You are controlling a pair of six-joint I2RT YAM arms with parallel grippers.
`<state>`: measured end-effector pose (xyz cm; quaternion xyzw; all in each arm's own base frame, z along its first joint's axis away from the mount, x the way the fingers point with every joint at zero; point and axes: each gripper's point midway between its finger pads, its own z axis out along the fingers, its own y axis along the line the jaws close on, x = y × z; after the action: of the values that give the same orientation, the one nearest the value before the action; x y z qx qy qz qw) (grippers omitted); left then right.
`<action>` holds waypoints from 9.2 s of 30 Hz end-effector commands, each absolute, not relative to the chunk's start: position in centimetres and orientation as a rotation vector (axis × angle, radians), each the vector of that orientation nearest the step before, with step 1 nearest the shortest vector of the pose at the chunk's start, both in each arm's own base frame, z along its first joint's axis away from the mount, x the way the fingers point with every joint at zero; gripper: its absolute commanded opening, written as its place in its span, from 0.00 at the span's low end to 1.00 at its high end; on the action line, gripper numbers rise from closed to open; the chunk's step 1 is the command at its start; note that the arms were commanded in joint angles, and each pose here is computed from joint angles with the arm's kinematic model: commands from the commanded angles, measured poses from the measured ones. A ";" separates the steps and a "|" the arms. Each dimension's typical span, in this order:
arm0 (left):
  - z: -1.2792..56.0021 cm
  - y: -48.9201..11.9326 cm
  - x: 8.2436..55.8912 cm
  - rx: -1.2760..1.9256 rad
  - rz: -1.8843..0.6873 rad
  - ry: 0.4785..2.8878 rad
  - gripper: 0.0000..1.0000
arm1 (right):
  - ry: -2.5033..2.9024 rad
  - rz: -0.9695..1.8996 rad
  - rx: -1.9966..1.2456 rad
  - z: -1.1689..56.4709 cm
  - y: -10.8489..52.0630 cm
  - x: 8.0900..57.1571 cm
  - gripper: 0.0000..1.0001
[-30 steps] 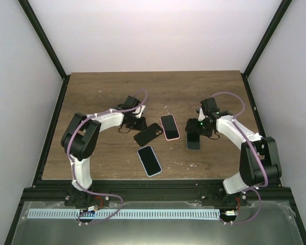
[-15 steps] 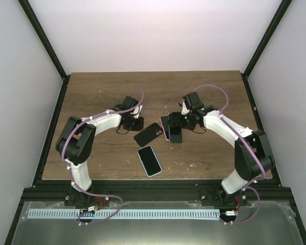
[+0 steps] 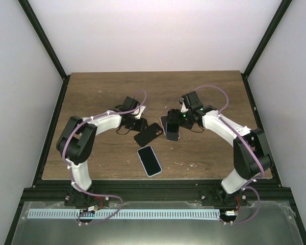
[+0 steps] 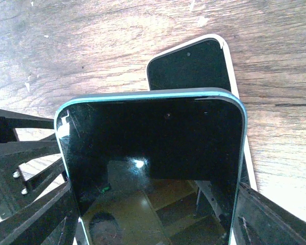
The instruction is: Put the phone into the phone case
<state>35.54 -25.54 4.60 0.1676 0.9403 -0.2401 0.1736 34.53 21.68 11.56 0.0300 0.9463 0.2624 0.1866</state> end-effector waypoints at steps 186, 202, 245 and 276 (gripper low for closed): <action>8.9 -26.2 43.3 0.080 -1.023 2.528 0.39 | 2.669 0.406 -0.523 4.3 25.6 27.3 0.74; 5.6 -27.2 42.8 0.105 -1.102 2.580 0.35 | 2.683 0.247 -0.605 1.9 26.9 26.0 0.76; 6.2 -25.7 43.5 0.137 -0.768 2.710 0.48 | 2.611 0.226 -0.534 1.1 27.7 28.0 0.71; 1.7 -26.5 37.8 0.226 -0.826 2.895 0.07 | 2.495 0.155 -0.445 1.9 26.9 30.1 0.70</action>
<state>43.10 -25.18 2.97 0.0572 0.9528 -0.2584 0.1490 28.31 28.42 2.37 -0.2023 0.9398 0.0948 0.2584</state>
